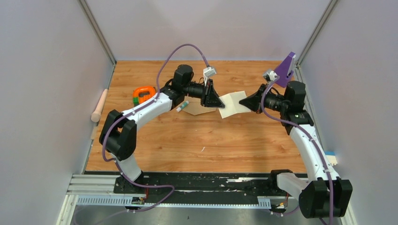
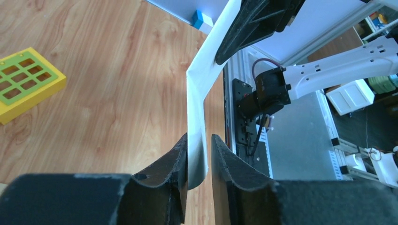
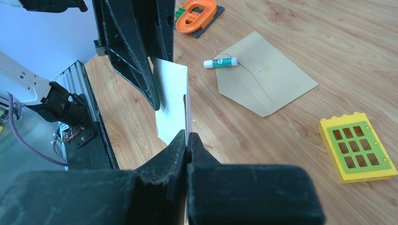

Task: Place the letter into the envelope and seal it
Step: Fold the letter.

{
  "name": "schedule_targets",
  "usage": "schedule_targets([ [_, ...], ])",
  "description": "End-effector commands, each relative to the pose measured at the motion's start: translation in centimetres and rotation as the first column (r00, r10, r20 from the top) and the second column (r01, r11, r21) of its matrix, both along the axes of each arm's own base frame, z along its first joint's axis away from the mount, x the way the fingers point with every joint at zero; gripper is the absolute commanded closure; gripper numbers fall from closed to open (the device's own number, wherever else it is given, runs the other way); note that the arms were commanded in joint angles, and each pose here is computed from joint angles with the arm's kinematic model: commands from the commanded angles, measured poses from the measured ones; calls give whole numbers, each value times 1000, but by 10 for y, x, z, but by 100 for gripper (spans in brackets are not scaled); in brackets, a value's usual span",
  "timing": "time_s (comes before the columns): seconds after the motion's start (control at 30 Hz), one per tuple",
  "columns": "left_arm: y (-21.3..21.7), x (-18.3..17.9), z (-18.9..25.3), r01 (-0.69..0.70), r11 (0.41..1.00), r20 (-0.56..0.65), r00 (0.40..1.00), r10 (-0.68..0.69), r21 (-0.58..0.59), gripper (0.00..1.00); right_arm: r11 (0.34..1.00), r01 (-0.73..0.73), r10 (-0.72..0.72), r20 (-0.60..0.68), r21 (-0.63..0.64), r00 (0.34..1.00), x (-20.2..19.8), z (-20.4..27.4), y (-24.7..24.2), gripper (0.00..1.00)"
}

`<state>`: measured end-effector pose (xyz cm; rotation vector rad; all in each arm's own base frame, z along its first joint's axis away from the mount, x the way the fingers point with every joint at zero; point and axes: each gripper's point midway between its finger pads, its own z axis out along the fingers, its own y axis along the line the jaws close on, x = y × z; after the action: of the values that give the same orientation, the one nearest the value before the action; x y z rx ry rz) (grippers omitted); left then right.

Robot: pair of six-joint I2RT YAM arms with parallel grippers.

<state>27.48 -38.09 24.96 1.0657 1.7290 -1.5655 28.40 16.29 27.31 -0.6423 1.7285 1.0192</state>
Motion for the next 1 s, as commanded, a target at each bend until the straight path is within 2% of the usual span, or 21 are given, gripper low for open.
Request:
schedule_targets([
  [0.0,1,-8,35,19,997,64,998,-14,-79,75,999,38,-38,6,17,999,8,3,-4,100],
  [0.1,2,-8,37,14,997,73,997,-8,-79,93,999,38,-38,9,9,999,9,-1,-5,100],
  [0.13,2,-9,37,17,997,77,997,-12,-76,97,999,33,-33,10,4,999,8,-2,-4,94],
  [0.17,3,-9,38,21,997,97,995,-13,-76,100,1000,24,-24,11,-4,1000,8,-4,-4,82],
  [0.2,4,-10,36,21,998,94,995,-15,-62,100,1000,15,-14,18,-19,1000,8,-5,-5,66],
  [0.3,8,-10,35,27,999,161,987,-20,-40,100,999,9,-8,22,-41,1000,8,-7,-6,39],
  [0.33,10,-12,30,27,999,149,988,-24,-17,100,999,-3,5,33,-50,999,7,-6,-6,32],
  [0.37,11,-11,32,38,999,198,980,-35,-14,100,998,-8,10,35,-57,999,6,-7,-6,27],
  [0.4,14,-15,24,45,999,174,983,-49,27,100,998,-12,14,42,-65,999,6,-6,-6,24],
  [0.43,14,-11,27,56,998,247,967,-62,35,100,997,-14,17,44,-74,999,5,-6,-7,21],
  [0.47,18,-13,13,49,994,222,973,-69,94,100,996,-20,25,49,-83,998,4,-6,-7,18],
  [0.5,18,-9,14,56,992,291,953,-86,111,100,996,-34,38,49,-87,998,2,-7,-6,17],
  [0.53,21,-11,0,53,984,269,958,-98,170,100,995,-55,60,49,-86,997,-1,-8,-5,15],
  [0.57,21,-8,1,59,981,327,938,-119,187,100,993,-81,85,44,-81,995,-5,-10,-3,14],
  [0.6,22,-13,-12,66,969,303,943,-139,239,100,991,-111,114,36,-70,993,-10,-11,0,13],
  [0.63,21,-12,-11,73,965,345,925,-160,251,100,988,-139,141,28,-59,990,-14,-13,2,13],
  [0.83,17,-35,-44,158,891,355,876,-325,426,100,973,-228,228,-17,-30,974,-26,-17,7,13],
  [0.97,11,-47,-57,208,855,343,851,-398,475,100,955,-296,296,-21,0,955,-39,-16,13,17],
])
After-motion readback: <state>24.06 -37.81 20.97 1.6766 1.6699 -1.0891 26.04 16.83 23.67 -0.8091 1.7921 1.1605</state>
